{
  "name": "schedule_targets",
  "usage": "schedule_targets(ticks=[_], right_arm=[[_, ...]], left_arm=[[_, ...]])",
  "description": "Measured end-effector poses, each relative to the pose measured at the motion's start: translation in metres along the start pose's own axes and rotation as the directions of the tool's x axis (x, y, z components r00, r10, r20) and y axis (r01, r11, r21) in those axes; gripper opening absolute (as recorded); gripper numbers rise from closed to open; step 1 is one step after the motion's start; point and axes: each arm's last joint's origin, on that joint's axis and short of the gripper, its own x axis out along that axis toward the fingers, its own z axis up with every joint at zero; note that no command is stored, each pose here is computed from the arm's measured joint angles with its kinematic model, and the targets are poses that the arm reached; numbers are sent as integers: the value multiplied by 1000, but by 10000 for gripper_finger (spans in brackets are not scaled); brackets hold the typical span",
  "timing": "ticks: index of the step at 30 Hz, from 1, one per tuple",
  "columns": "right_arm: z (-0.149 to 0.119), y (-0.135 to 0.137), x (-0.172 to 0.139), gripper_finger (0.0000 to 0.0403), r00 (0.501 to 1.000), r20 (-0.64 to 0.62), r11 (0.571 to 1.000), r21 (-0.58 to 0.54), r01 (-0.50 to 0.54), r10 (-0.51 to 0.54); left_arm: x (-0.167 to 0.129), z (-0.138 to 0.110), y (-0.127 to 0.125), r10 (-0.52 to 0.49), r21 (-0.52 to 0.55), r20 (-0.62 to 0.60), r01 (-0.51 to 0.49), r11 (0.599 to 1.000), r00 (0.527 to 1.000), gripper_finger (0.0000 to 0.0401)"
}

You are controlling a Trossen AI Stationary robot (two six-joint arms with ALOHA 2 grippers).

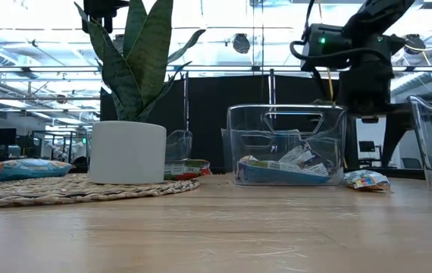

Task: Pick and place Granola Bars by type
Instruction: Put the orange granola bar into the bottom transparent bin

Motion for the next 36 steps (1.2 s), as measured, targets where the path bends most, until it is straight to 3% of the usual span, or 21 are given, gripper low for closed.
schedule_targets(ticks=[16, 21, 28, 36], right_arm=[[2, -8, 16, 189, 1000, 4, 1000, -20, 0, 0], [1, -7, 17, 140, 1000, -4, 1000, -24, -4, 4], [-3, -4, 10, 15, 995, -88, 999, -21, 47, -48], [-14, 17, -36, 1, 962, -238, 981, 102, 164, -136]], left_arm=[[0, 1, 0, 15, -27, 15, -14, 1000, 1000, 253], [0, 1, 1, 18, -39, 18, -18, 999, 1000, 253], [0, 1, 1, 18, -42, 18, -17, 999, 1000, 253], [0, 1, 0, 17, -13, 18, -17, 1000, 1000, 253]])
